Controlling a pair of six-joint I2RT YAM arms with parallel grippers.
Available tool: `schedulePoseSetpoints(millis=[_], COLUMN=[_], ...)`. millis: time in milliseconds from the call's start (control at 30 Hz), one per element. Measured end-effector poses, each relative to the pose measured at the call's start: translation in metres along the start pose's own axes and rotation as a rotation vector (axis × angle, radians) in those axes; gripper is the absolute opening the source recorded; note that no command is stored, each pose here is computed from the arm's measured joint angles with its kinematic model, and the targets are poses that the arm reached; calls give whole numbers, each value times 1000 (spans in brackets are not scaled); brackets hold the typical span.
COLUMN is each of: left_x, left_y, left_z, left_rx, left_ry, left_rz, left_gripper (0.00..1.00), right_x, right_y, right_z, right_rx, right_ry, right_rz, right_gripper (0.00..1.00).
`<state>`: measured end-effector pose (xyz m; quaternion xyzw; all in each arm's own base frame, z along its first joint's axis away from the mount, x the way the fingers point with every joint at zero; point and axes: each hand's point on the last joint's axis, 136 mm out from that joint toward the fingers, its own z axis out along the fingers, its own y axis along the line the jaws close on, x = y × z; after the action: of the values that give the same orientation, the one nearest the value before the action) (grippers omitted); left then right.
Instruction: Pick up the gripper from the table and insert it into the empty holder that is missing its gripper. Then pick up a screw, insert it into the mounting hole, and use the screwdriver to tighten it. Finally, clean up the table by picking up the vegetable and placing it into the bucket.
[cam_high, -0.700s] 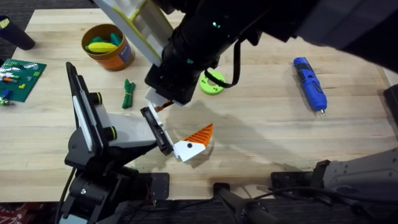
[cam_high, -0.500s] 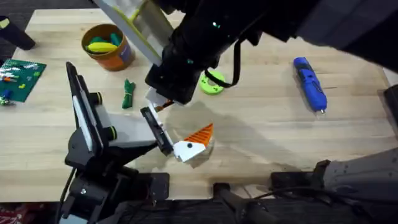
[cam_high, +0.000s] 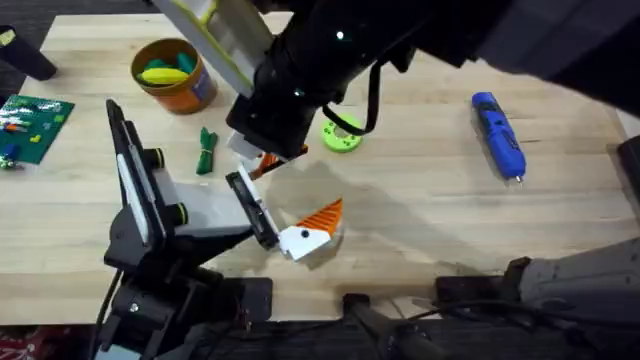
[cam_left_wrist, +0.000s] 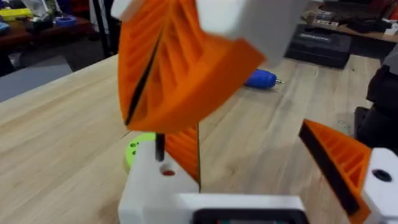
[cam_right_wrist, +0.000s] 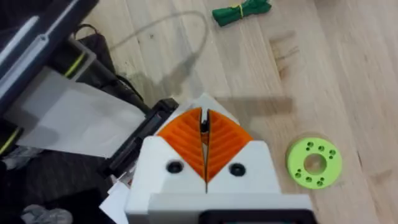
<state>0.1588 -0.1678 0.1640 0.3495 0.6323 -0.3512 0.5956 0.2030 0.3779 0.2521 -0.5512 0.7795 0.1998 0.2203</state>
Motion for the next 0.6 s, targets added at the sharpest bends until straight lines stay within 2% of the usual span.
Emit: schedulePoseSetpoints(millis=[400, 600], left_x=[0, 0], left_y=[0, 0], left_z=[0, 0], left_rx=[0, 0], left_ry=[0, 1], left_rz=[0, -14], left_gripper=[982, 982], right_x=[4, 7], right_y=[-6, -8], right_z=[1, 14], right_rx=[31, 26], right_ry=[19, 48], right_rz=[3, 8], right_gripper=[8, 7])
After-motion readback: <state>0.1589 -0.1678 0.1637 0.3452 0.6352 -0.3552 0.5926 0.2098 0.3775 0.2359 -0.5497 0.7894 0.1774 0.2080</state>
